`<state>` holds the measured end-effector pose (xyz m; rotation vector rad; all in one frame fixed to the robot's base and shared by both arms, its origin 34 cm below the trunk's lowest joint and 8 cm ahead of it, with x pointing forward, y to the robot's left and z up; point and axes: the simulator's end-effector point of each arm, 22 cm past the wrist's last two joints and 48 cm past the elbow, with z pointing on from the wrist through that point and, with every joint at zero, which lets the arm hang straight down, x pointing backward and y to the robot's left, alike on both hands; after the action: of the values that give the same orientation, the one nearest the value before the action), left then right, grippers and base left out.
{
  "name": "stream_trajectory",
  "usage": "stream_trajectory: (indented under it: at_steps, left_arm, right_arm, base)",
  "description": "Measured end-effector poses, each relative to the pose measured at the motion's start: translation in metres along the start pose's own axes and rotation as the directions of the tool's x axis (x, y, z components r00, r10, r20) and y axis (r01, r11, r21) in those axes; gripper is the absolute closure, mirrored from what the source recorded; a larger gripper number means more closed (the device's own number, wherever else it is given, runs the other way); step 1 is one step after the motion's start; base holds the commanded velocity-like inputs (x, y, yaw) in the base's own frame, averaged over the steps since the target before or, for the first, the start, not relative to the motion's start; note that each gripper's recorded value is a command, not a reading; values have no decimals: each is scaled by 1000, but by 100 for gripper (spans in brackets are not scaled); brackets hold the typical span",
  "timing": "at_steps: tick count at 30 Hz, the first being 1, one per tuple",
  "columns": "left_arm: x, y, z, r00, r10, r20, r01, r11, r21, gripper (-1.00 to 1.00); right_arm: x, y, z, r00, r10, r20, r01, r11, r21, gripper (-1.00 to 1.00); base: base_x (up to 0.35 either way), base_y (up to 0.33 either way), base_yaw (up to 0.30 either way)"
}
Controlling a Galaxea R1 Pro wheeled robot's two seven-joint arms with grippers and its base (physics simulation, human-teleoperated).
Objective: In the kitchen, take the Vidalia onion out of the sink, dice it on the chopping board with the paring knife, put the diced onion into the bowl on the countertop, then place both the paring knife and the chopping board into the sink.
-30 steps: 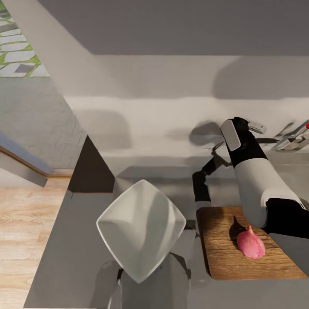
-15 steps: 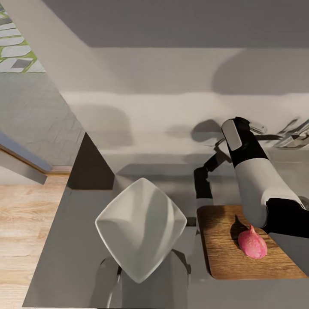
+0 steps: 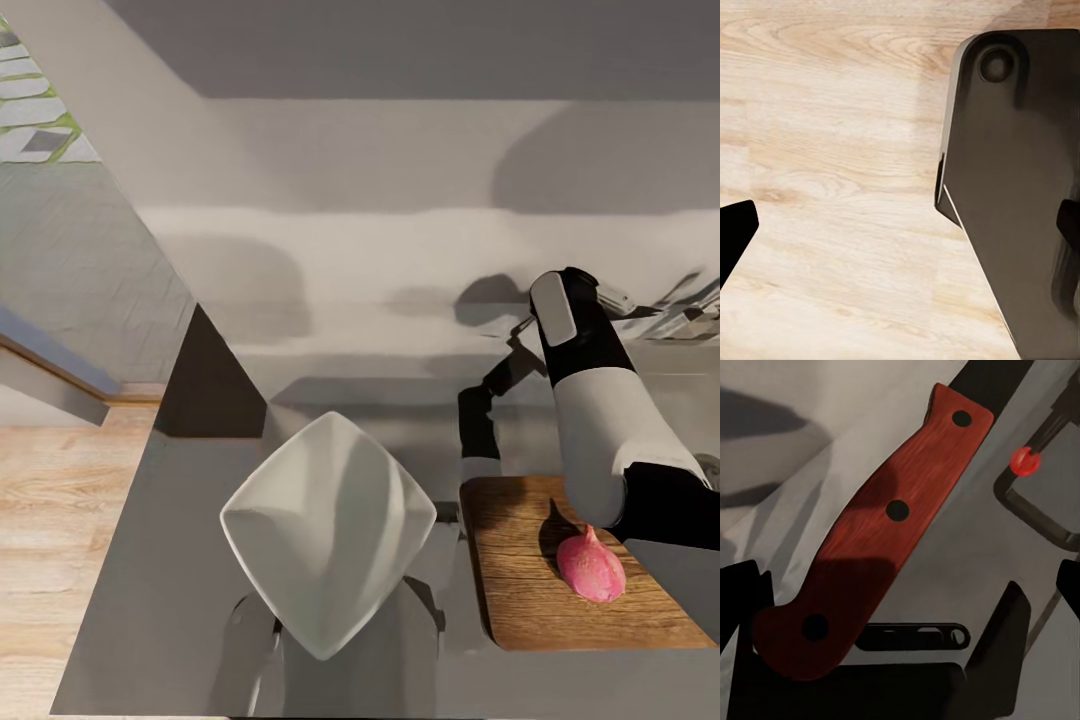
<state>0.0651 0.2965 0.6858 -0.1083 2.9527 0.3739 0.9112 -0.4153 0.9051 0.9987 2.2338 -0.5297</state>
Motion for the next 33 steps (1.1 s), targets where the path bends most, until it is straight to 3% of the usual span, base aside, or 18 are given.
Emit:
stream_trajectory:
  at_steps: [27,28,33]
  left_arm:
    - [5,1,-2,1000,5,-16,-5,1000,-1,-100]
    - [5,1,-2,1000,5,-16,-5,1000,-1,-100]
    - [6,1,-2,1000,5,-17,-5,1000,-1,-100]
  right_arm:
    - [-2,1,3,1000,7,15,-7,1000,-1,-100]
    - [-3,1,3,1000,7,15,-7,1000,-1,100]
    - [-2,1,3,1000,9,15,-9,1000,-3,100]
  base:
    - [0,0,0]
    - [0,0,0]
    - [0,0,0]
